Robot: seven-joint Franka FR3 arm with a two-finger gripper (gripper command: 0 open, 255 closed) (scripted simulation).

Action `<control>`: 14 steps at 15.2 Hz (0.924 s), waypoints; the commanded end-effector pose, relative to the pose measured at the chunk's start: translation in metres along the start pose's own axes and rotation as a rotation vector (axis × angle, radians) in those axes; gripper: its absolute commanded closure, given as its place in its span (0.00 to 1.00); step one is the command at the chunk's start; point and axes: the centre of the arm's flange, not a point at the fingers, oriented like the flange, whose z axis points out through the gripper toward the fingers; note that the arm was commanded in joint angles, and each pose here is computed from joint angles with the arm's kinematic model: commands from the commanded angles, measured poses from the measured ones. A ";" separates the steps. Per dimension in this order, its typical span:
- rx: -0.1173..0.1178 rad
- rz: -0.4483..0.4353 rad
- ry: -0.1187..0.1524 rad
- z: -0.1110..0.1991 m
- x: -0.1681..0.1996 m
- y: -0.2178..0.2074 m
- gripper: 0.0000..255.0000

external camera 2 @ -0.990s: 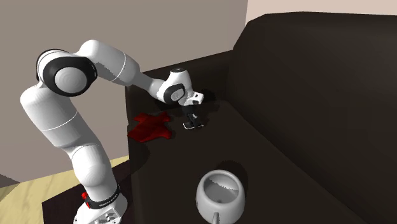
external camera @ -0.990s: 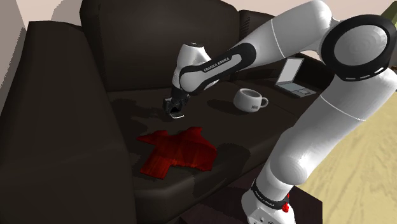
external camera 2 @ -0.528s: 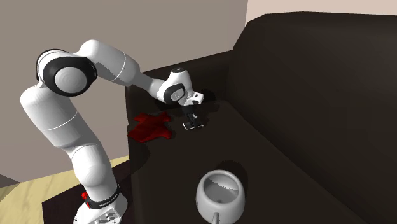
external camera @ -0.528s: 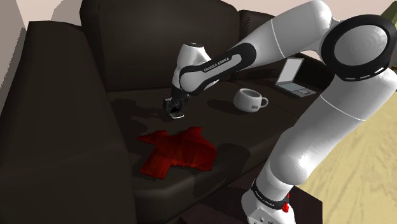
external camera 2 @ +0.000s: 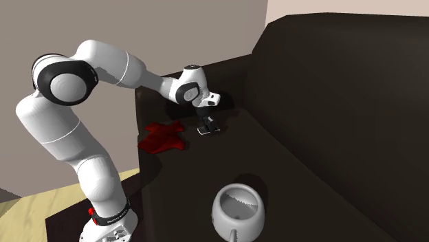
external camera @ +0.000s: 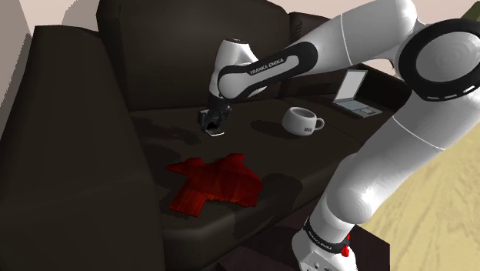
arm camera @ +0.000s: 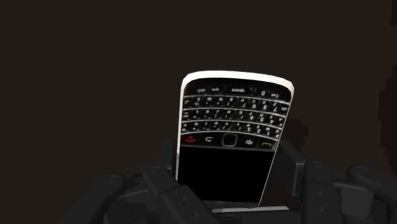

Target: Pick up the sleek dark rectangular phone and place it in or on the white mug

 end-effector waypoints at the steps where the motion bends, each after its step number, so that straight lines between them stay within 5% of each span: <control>1: 0.000 0.000 0.000 -0.011 0.002 0.000 1.00; 14: 0.000 0.000 0.000 -0.078 0.017 0.000 1.00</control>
